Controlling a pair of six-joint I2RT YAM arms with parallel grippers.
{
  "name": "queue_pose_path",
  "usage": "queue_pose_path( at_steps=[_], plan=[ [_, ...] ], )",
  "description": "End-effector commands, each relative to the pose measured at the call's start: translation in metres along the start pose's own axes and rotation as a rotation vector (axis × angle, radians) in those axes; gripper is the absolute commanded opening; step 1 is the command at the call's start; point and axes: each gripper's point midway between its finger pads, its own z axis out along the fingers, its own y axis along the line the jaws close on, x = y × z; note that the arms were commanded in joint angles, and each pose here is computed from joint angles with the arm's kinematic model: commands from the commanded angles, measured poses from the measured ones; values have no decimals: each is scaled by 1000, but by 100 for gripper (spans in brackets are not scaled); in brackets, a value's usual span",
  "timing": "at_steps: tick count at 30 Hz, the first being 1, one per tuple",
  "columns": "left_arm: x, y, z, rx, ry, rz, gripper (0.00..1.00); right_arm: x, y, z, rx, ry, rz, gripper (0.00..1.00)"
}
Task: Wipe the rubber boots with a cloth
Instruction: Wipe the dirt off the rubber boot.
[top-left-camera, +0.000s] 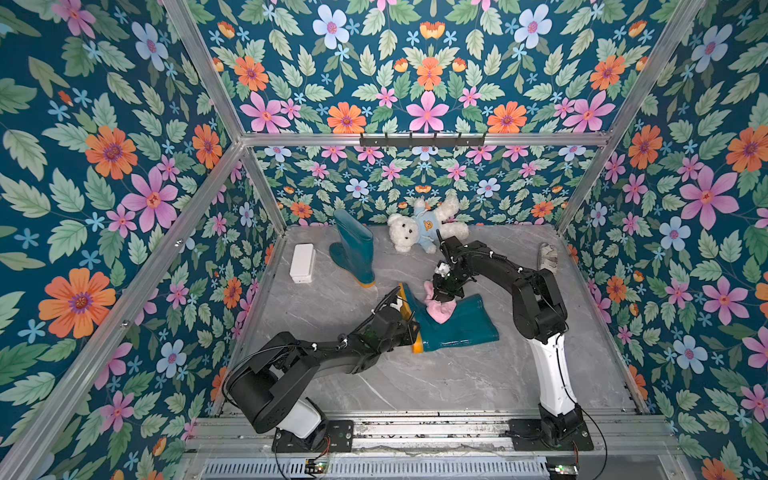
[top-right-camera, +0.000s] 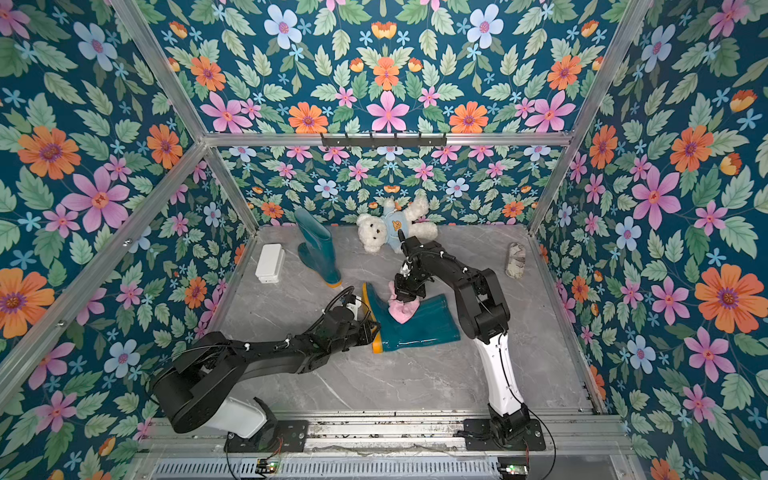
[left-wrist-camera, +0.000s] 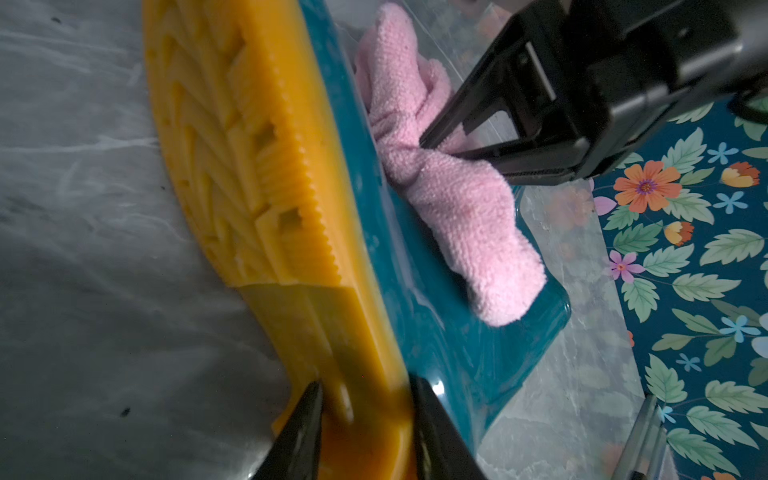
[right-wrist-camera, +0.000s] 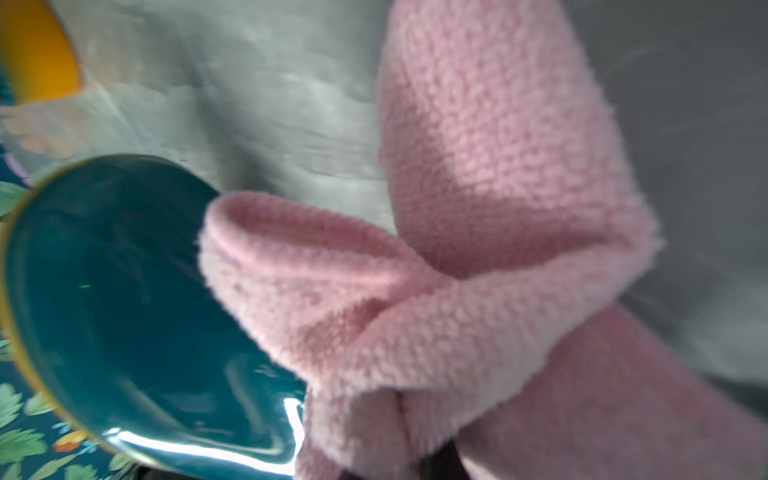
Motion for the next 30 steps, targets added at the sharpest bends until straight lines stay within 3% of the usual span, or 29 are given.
queue_pose_path(
  at_steps=[1, 10, 13, 15, 18, 23, 30],
  plan=[
    [63, 70, -12, -257, 240, 30, 36, 19, -50, -11, 191, 55, 9, 0],
    [64, 72, -10, -245, 246, 32, 36, 20, -148, -46, 259, -25, 236, 0],
    [65, 71, -9, -239, 250, 32, 36, 13, -158, -64, 249, -99, 275, 0],
    [65, 71, -9, -237, 251, 32, 36, 6, -140, -66, 212, -129, 257, 0],
    [64, 70, -8, -236, 252, 35, 36, -5, -79, -59, 202, -144, 121, 0],
    [62, 67, -8, -239, 252, 28, 36, -32, 23, -48, 44, -176, -5, 0],
    [57, 65, -10, -250, 248, 32, 36, -55, 86, -40, -162, -178, -37, 0]
  ],
)
